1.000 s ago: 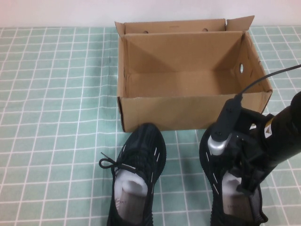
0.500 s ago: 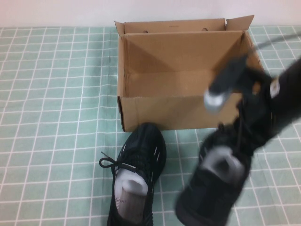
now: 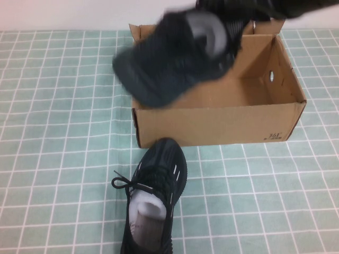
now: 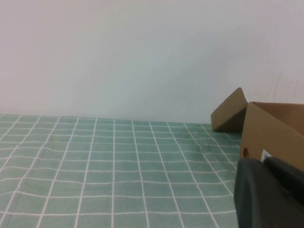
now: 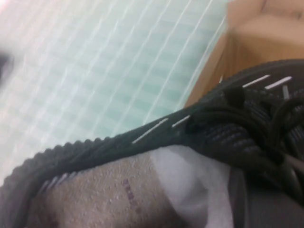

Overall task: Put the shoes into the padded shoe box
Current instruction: Place the shoe in the shoe box

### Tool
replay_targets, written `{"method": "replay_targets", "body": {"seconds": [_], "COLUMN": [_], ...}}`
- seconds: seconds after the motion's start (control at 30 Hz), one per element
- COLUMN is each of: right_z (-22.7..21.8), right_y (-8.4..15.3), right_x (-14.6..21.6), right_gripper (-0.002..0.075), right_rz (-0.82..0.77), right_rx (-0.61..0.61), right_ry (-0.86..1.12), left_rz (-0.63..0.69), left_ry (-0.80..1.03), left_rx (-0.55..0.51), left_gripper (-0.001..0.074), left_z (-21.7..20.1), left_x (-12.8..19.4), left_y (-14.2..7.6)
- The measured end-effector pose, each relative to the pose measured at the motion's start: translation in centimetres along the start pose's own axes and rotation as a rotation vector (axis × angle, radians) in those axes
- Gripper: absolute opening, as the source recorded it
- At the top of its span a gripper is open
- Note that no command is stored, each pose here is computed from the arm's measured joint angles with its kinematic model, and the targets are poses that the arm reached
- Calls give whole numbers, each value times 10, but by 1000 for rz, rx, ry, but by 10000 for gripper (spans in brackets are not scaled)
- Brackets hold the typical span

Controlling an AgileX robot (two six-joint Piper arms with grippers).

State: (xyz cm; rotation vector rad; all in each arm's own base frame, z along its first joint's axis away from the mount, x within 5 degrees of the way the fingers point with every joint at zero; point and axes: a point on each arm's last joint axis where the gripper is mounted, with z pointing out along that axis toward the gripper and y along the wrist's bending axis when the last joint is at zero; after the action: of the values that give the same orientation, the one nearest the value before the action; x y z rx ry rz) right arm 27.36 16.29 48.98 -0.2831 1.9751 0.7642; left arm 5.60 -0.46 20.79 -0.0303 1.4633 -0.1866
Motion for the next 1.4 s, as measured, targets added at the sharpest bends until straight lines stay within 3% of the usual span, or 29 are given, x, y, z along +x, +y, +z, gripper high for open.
{"method": "replay_targets", "body": {"seconds": [0.4,0.7,1.4], "right_z": [95,136,186], "right_y": [-77,-121,-156], "right_x": [6,25,56], "right_gripper": [-7,-8,-4], "right_rz": [256,255,291], "right_rx": [68,150,213], "right_ry": [-70,-40,-36], "left_rz": [0,0,0], "left_ry": [0,0,0], "left_rx": [0,0,0], "left_gripper": [-4,-4,-4], "left_z": [0,0,0], "left_x": [0,0,0], "left_y": [0,0,0]}}
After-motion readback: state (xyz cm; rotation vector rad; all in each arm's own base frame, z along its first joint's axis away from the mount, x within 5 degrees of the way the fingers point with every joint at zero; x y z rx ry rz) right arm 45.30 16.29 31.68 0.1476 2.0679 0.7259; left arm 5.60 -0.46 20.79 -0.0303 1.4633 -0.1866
